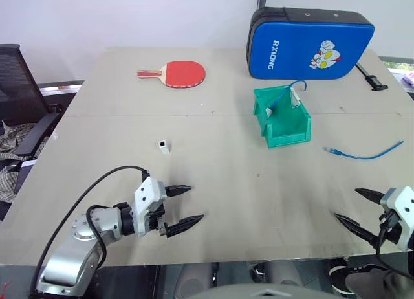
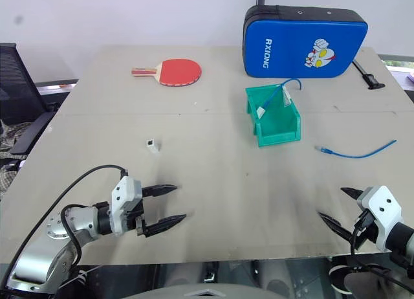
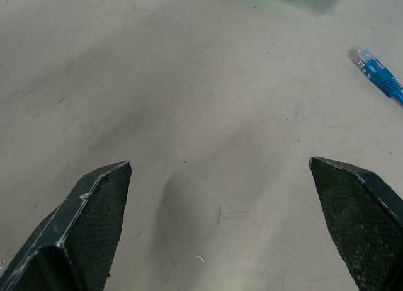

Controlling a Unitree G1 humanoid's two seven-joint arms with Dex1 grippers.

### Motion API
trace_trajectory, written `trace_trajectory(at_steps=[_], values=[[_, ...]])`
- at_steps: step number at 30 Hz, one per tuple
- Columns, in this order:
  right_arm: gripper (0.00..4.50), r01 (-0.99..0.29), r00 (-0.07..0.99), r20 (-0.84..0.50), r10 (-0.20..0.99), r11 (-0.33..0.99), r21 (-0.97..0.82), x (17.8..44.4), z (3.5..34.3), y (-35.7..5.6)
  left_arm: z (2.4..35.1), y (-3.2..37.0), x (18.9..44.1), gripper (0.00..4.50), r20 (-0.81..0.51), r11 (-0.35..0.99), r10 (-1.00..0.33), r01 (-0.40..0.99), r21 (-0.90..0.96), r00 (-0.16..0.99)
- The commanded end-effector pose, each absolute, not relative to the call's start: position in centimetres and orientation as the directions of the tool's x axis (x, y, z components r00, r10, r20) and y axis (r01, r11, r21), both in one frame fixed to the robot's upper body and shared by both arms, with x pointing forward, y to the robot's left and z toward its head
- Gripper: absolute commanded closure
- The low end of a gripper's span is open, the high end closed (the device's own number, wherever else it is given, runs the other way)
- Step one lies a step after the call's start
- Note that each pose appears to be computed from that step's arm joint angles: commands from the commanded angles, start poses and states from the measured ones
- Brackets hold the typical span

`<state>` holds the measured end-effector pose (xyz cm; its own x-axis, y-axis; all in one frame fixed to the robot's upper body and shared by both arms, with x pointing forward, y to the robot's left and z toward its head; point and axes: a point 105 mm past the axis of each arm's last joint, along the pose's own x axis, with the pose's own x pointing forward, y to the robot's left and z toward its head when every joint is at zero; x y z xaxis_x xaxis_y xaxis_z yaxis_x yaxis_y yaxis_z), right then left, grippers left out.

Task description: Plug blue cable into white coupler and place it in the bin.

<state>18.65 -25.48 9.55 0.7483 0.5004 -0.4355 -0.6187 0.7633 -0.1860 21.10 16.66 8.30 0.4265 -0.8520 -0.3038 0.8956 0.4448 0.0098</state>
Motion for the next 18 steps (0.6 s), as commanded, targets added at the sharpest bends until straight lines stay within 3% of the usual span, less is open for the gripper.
trace_trajectory(at_steps=[1, 4, 12, 15, 18], values=[[0.04, -0.593, 0.783, -0.404, 0.473, 0.765, -0.252, 20.0, 11.0, -25.9, 10.6, 15.5, 22.1, 0.00, -0.209, 0.464, -0.864, 0.885, 0.023, 0.459], [0.04, -0.534, 0.825, -0.400, 0.399, 0.782, -0.321, 23.9, 13.0, -26.7, 12.9, 13.5, 23.0, 0.00, -0.094, 0.463, -0.884, 0.885, -0.047, 0.458], [0.04, -0.614, 0.748, -0.563, 0.352, 0.690, -0.384, 30.5, 14.2, -28.6, 13.5, 11.8, 22.6, 0.00, -0.128, 0.353, -0.925, 0.934, 0.054, 0.358], [1.32, -0.671, 0.692, -0.623, 0.366, 0.644, -0.367, 32.5, 13.3, -28.6, 13.6, 11.4, 22.5, 0.00, -0.128, 0.342, -0.929, 0.937, 0.064, 0.348], [1.32, -0.705, 0.647, -0.674, 0.357, 0.618, -0.349, 34.2, 12.1, -28.8, 13.6, 11.3, 22.3, 0.00, -0.124, 0.347, -0.927, 0.935, 0.067, 0.353]])
